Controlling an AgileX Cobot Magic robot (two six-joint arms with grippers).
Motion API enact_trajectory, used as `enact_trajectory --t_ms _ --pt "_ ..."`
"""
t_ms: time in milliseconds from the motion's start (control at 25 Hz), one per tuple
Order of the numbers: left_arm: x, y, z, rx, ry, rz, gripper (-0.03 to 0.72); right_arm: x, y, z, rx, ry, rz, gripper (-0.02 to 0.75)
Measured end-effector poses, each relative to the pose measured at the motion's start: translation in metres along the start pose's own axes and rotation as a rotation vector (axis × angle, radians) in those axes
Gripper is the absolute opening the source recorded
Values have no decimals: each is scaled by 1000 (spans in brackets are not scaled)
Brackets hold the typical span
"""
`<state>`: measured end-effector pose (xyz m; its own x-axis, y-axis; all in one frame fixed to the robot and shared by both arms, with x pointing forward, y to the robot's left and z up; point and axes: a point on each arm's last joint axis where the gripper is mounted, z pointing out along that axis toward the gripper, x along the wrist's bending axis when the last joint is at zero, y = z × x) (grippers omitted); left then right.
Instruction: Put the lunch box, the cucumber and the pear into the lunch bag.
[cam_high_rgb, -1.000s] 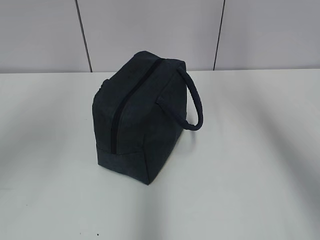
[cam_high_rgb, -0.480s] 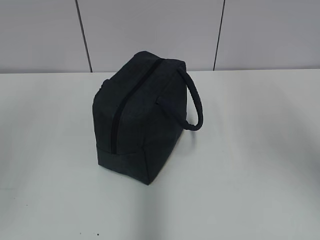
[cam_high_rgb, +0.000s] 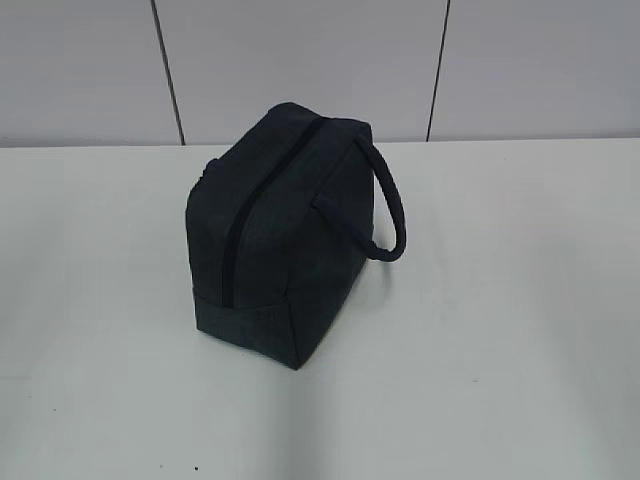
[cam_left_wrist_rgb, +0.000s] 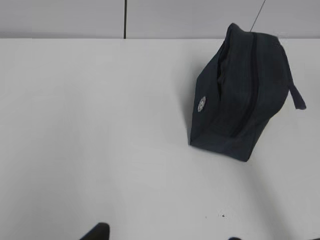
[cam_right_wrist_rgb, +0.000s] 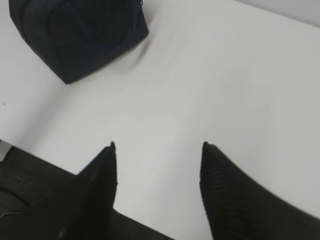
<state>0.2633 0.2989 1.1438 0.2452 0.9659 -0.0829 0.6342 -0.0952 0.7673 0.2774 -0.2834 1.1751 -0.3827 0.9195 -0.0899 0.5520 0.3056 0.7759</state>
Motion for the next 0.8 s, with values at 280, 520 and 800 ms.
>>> enact_trajectory --t_ms 280,520,800 --pt "7 -47 5 -42 -18 -8 424 13 -73 5 -29 10 -25 420" --pt "12 -73 4 -127 -34 -15 424 19 -112 19 -78 9 -23 420" --pt "17 -80 13 -201 2 2 424 20 -129 43 -73 9 -18 420"
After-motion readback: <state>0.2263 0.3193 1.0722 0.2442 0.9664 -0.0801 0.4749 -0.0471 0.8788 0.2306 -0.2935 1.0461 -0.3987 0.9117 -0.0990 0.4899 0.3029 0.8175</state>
